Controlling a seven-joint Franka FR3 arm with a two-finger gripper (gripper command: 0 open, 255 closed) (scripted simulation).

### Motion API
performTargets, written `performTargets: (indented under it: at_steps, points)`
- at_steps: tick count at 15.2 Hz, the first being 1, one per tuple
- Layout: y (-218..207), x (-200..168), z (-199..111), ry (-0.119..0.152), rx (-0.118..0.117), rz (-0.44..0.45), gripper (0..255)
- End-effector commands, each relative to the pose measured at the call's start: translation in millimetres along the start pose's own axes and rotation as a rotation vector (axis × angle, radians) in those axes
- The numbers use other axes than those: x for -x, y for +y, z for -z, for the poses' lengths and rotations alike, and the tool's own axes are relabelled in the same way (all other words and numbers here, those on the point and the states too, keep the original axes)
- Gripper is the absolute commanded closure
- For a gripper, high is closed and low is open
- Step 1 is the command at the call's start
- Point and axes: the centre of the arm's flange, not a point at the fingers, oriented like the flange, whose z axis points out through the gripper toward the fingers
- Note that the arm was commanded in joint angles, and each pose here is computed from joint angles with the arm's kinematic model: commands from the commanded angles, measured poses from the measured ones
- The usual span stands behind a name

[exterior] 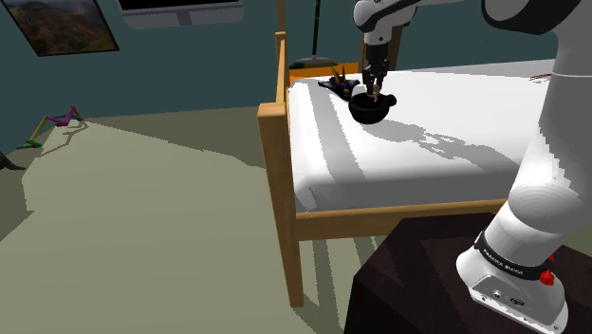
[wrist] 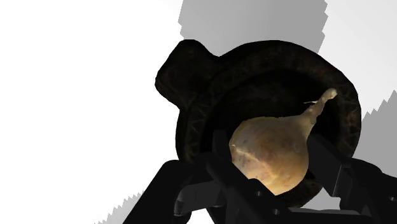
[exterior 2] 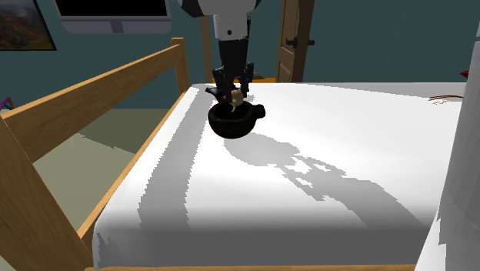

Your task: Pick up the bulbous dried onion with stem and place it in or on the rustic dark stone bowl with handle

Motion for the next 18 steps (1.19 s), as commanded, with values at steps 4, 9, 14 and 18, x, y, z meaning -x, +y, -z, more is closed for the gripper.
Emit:
performTargets:
  at_steps: [4,9,14,18]
  points:
    - [0,0,-1,0.001,0.0,0.0,255]
    - [0,0,-1,0.001,0.0,0.0,0]
    - [0,0,25,0.001,0.0,0.0,0]
    - [0,0,49,0.001,0.0,0.0,0]
